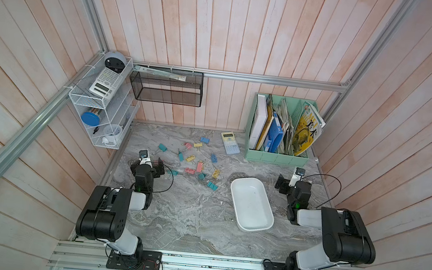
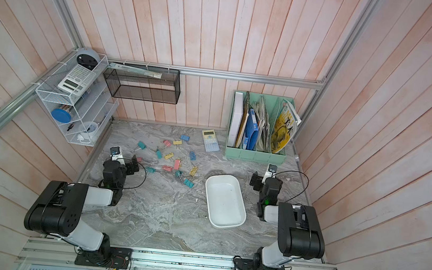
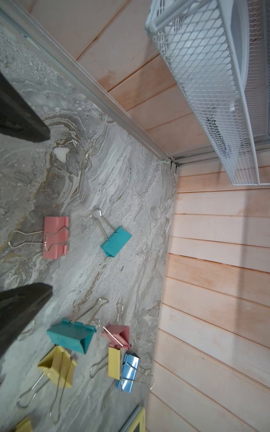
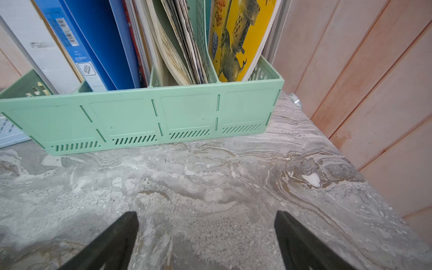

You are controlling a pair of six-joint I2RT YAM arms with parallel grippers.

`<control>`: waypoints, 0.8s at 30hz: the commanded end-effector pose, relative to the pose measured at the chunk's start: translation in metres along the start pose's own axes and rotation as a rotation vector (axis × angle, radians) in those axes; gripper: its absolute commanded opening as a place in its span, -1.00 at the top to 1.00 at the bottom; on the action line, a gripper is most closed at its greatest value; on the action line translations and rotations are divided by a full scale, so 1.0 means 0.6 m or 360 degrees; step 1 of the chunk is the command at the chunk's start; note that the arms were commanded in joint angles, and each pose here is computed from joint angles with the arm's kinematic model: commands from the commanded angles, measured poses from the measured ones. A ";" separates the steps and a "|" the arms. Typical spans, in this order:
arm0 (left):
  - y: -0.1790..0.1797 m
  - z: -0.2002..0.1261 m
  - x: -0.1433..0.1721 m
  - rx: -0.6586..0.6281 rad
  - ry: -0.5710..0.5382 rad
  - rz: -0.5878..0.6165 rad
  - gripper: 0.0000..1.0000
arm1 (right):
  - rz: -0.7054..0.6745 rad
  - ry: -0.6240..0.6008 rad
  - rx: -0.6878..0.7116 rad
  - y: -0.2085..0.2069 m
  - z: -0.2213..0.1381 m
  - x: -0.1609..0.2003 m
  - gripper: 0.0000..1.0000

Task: Put the binder clips in the storage box
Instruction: Adjust the storage box at the center of the board.

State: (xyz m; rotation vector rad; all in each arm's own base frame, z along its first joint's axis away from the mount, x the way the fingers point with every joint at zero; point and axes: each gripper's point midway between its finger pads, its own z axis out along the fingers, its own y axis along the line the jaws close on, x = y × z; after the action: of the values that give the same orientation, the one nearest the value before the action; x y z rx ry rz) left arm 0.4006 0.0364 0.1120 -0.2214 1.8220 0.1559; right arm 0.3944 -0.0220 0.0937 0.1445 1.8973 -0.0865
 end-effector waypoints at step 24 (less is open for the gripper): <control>-0.005 -0.001 0.002 0.0036 -0.0001 0.0000 -1.00 | 0.0053 -0.0225 0.0060 -0.015 -0.075 -0.075 -0.96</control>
State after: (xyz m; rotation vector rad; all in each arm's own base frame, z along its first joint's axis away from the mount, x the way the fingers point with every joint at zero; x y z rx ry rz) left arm 0.4011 0.0337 0.1121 -0.2093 1.8224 0.1418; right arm 0.3735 -0.0258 0.1034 0.1730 1.8693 -0.0991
